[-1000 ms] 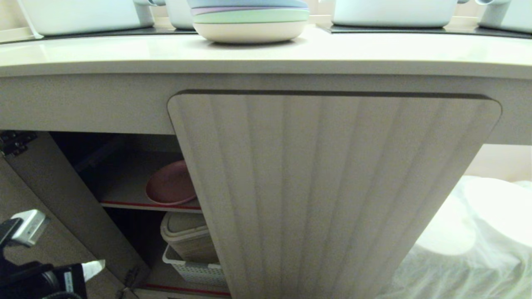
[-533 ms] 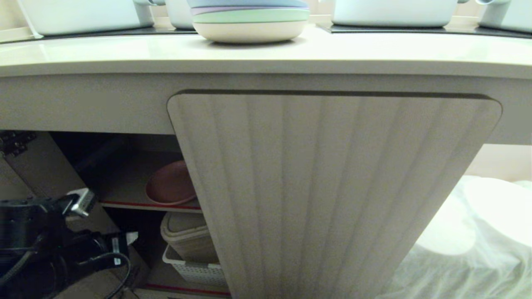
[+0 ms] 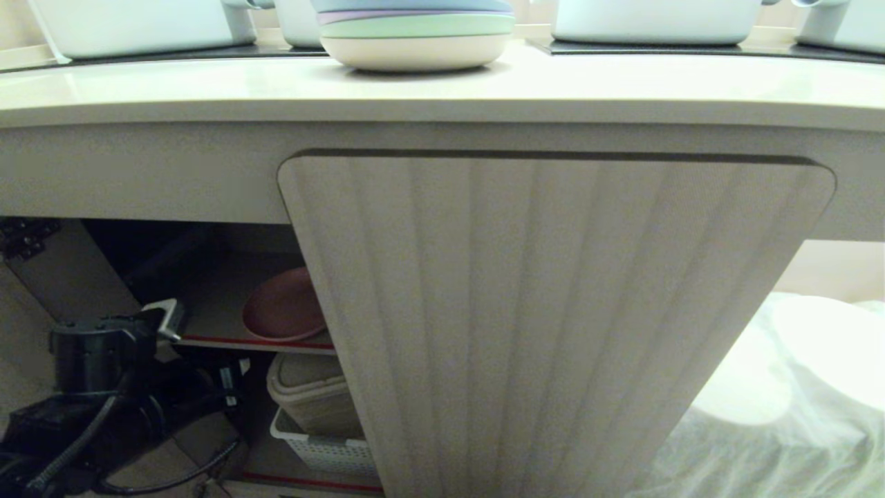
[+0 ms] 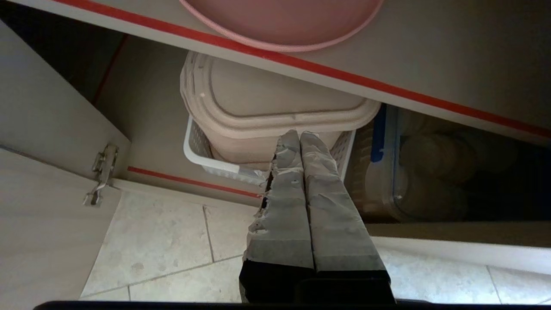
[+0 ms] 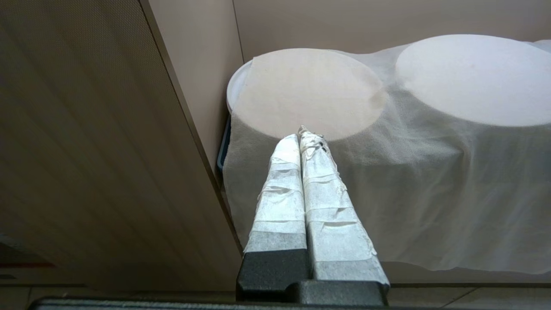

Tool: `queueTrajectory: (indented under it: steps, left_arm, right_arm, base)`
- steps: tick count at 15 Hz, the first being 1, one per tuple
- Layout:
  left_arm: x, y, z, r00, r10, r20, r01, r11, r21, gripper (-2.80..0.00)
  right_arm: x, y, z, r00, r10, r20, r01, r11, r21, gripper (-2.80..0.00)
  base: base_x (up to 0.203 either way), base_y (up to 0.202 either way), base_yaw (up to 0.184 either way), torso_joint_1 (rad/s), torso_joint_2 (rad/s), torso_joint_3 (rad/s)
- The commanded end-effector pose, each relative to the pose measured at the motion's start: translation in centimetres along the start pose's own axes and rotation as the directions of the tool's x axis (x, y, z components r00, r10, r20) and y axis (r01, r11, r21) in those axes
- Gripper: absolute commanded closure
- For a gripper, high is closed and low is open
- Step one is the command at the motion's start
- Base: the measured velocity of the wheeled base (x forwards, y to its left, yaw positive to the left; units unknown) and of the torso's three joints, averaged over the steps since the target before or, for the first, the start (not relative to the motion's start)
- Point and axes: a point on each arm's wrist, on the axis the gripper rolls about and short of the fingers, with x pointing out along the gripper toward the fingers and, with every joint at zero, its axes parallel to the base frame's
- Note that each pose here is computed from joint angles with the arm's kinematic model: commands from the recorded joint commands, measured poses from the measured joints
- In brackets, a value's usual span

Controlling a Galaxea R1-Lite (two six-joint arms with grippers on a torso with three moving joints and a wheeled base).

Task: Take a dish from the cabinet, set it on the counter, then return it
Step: Take the plate from the cabinet

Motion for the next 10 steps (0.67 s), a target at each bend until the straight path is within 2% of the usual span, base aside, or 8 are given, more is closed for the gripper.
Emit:
queueTrajectory:
  steps: [1,6,10]
  left_arm:
    - [1.3,0.1,-0.5,1.0,0.005,-0.015,-0.005,1.0,-0.001,0.0]
    - [3.3,0.4,-1.0,0.999,0.037,0.015,-0.037,0.999,-0.004,0.0]
    - [3.9,0.4,-0.8,0.996,0.055,0.063,-0.052,0.998,-0.046,0.0]
  right_arm:
    - [0.0,0.0,0.0,1.0,0.0,0.0,0.0,1.0,0.0,0.0]
    - [0.0,0.0,0.0,1.0,0.0,0.0,0.0,1.0,0.0,0.0]
    - [0.0,0.0,0.0,1.0,0.0,0.0,0.0,1.0,0.0,0.0]
  base:
    - [0.0,0.0,0.0,0.0,0.0,0.0]
    - [0.0,0.0,0.0,0.0,0.0,0.0]
    - [0.0,0.0,0.0,0.0,0.0,0.0]
